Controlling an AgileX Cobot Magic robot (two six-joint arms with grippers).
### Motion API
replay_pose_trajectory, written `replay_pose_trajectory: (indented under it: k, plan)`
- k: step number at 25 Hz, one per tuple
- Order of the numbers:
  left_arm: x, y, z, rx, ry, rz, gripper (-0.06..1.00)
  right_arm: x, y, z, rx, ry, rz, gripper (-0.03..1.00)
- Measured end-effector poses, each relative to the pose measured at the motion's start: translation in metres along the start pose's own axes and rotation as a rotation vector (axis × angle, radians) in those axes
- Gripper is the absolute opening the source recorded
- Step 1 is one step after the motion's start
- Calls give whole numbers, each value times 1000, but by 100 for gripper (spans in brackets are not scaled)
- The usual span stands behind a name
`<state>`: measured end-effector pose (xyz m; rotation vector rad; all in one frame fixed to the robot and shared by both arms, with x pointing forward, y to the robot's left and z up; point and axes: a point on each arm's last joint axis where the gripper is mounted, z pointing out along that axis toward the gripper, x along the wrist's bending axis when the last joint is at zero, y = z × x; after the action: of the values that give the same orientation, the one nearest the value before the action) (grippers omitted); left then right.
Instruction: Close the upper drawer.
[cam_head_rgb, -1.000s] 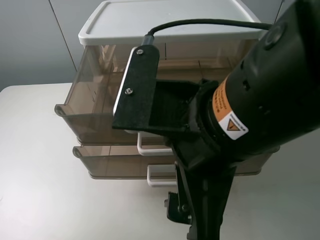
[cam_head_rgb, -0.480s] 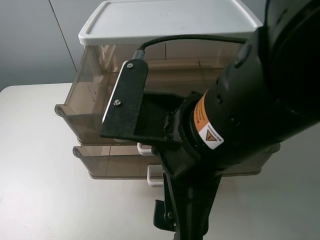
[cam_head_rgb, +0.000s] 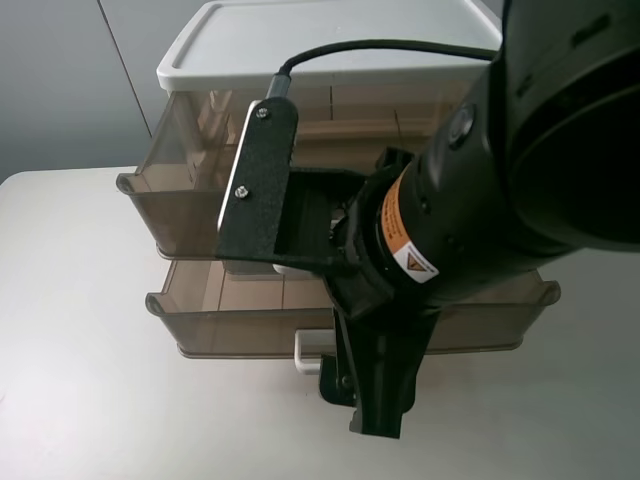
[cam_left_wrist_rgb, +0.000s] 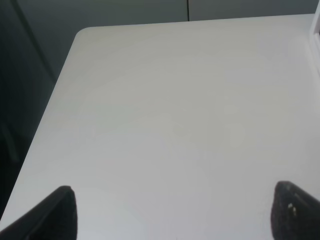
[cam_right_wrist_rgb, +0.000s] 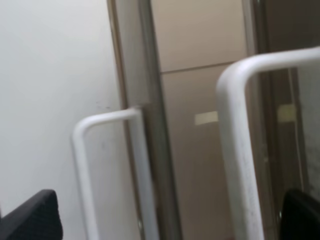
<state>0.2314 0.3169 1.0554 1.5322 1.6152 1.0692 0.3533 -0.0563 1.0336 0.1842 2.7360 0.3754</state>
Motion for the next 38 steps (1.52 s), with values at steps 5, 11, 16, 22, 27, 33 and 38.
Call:
replay_pose_trajectory:
  k: [5,11,16,22,27,33,38]
  plan:
    - [0,0,0,0,0,0,74,-6,0,0,1,-53,-4,66]
    - [0,0,0,0,0,0,74,-19,-4,4,10,-85,25,66]
    - [0,0,0,0,0,0,74,-24,-4,4,-6,-115,11,66]
    - [0,0,0,0,0,0,74,-27,-2,6,-30,-120,14,66]
    - [0,0,0,0,0,0,74,-26,2,10,-52,-118,5,66]
    - [0,0,0,0,0,0,74,-29,3,11,-66,-125,7,66]
    - [0,0,0,0,0,0,74,-38,9,7,-83,-173,-7,66]
